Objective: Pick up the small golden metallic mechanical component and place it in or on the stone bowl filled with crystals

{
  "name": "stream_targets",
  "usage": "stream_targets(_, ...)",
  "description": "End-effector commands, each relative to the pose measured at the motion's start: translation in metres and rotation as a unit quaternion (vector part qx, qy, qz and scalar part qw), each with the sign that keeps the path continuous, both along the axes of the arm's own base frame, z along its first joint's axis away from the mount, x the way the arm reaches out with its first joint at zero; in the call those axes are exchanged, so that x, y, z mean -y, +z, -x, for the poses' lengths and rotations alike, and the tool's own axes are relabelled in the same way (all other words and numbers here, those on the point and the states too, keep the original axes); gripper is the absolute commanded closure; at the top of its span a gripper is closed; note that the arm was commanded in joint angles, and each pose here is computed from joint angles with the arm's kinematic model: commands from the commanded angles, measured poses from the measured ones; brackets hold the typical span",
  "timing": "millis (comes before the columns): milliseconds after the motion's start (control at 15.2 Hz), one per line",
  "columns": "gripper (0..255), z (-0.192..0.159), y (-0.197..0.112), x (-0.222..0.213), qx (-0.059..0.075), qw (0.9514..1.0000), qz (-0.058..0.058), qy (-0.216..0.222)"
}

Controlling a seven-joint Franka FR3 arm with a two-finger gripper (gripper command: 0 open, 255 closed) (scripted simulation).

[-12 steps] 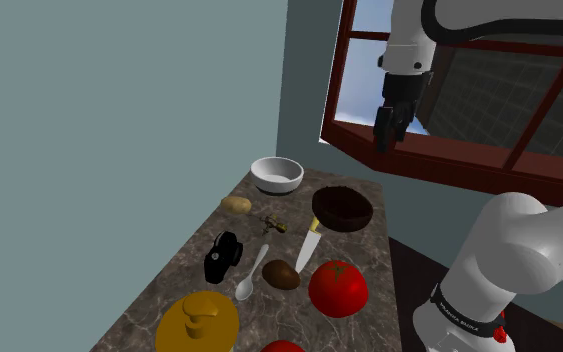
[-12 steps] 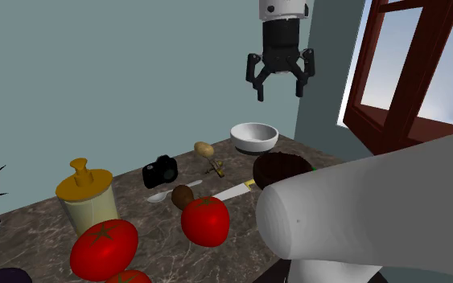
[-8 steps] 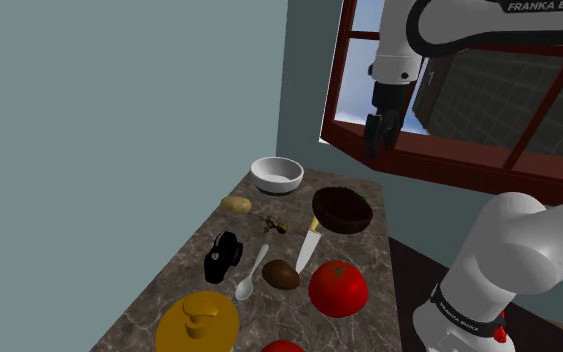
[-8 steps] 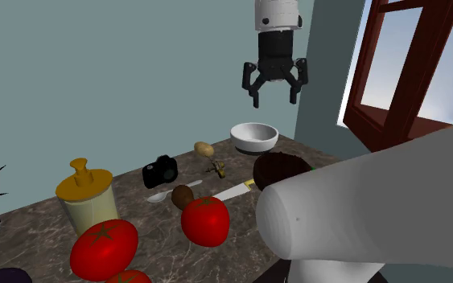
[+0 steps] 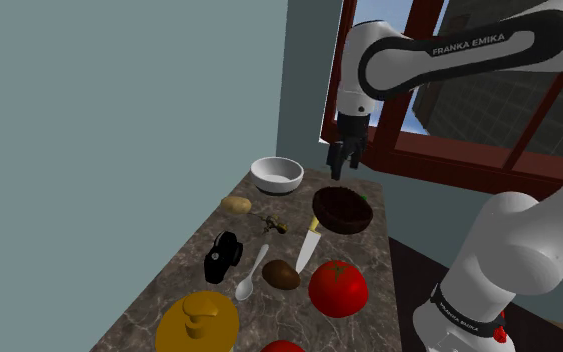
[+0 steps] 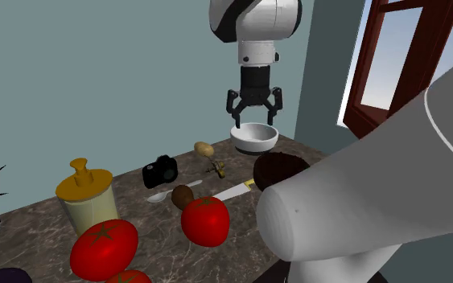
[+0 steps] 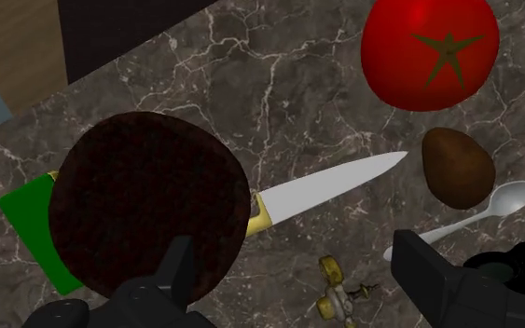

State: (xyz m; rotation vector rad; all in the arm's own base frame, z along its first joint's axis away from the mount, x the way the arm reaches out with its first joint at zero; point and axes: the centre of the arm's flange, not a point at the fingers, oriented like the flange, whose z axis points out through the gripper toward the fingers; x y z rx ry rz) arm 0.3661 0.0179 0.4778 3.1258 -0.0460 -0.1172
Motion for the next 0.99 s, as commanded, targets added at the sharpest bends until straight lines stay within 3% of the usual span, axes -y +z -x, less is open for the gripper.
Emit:
stream_targets(0, 0, -0.017, -0.017, -0.003, 0.004, 1.0000, -0.005, 0.002)
stream_targets(924, 0, -0.132, -0.148, -0.046, 0.018, 0.9989, -0.040, 0.018)
